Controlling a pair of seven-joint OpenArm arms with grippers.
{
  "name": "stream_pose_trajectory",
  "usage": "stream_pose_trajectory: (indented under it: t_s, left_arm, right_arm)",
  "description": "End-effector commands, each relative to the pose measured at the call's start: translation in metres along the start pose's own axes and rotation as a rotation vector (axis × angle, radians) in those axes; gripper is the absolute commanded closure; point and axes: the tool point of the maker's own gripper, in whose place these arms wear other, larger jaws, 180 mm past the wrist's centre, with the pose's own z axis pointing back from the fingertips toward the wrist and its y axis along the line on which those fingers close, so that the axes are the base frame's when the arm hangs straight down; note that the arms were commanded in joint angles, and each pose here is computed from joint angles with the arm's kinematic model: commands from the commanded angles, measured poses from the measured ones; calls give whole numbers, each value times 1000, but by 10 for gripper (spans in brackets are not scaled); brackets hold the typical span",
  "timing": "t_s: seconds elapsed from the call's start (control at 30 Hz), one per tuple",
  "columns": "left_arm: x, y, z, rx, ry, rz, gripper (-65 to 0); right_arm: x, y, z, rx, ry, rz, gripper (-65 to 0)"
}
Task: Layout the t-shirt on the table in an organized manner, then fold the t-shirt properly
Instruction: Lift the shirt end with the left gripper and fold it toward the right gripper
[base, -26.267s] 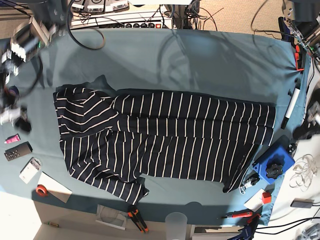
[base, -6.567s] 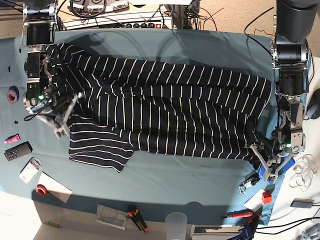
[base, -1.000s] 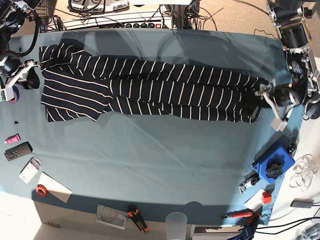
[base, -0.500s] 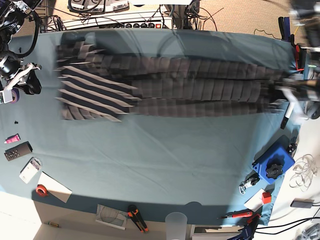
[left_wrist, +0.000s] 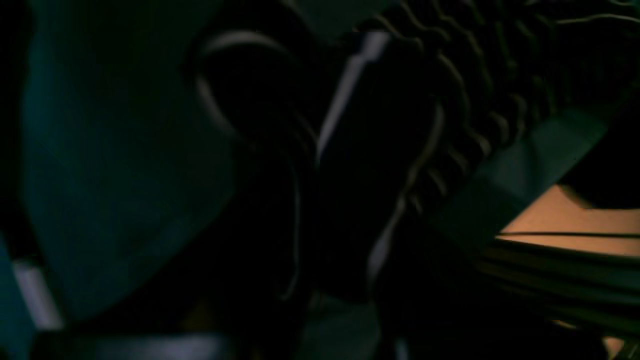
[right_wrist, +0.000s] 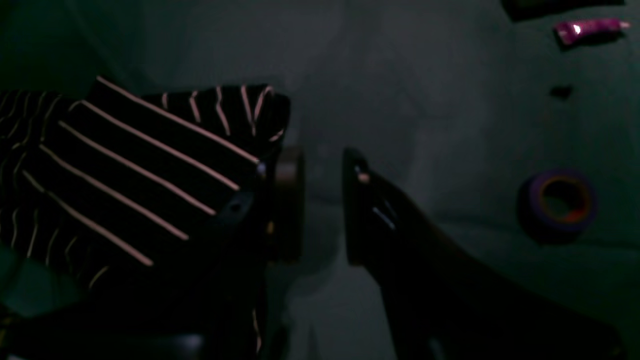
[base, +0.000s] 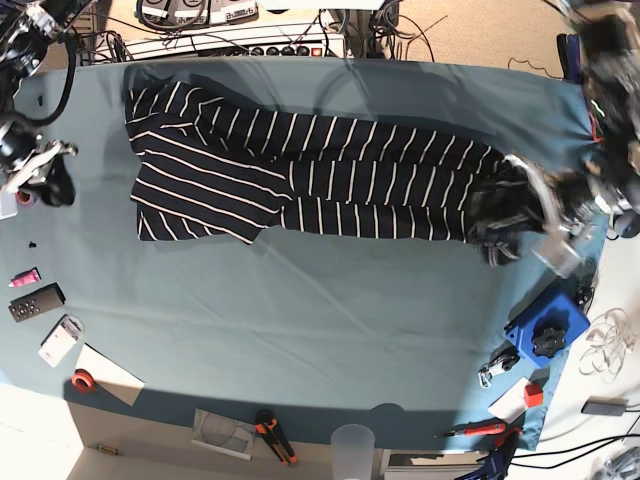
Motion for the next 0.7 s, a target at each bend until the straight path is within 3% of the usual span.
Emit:
stream_pose_trajectory:
  t_s: [0.0,0.1,0.27,0.37,0.53,0.67]
  left_arm:
    - [15,-6,5,10,-59,-31,0]
    - [15,-21,-2,12,-106,22,0]
    - [12,-44,-38,14,-75,53,0]
    - [16,-65,-64,13,-42,15,0]
    - [31,-89,-100,93,5,-94,0]
    - [28,-120,-131,47,52,-135,0]
  right_arm:
    - [20,-2,5,-3,-57,35,-138]
    - [22,-2,5,-4,-63,36,-138]
    - [22,-2,5,-4,-63,36,-138]
    - [21,-2,5,-4,-62,36,-138]
    - [19,-6,5,-22,-47,41,-138]
    - [19,-6,5,-24,-46,41,-138]
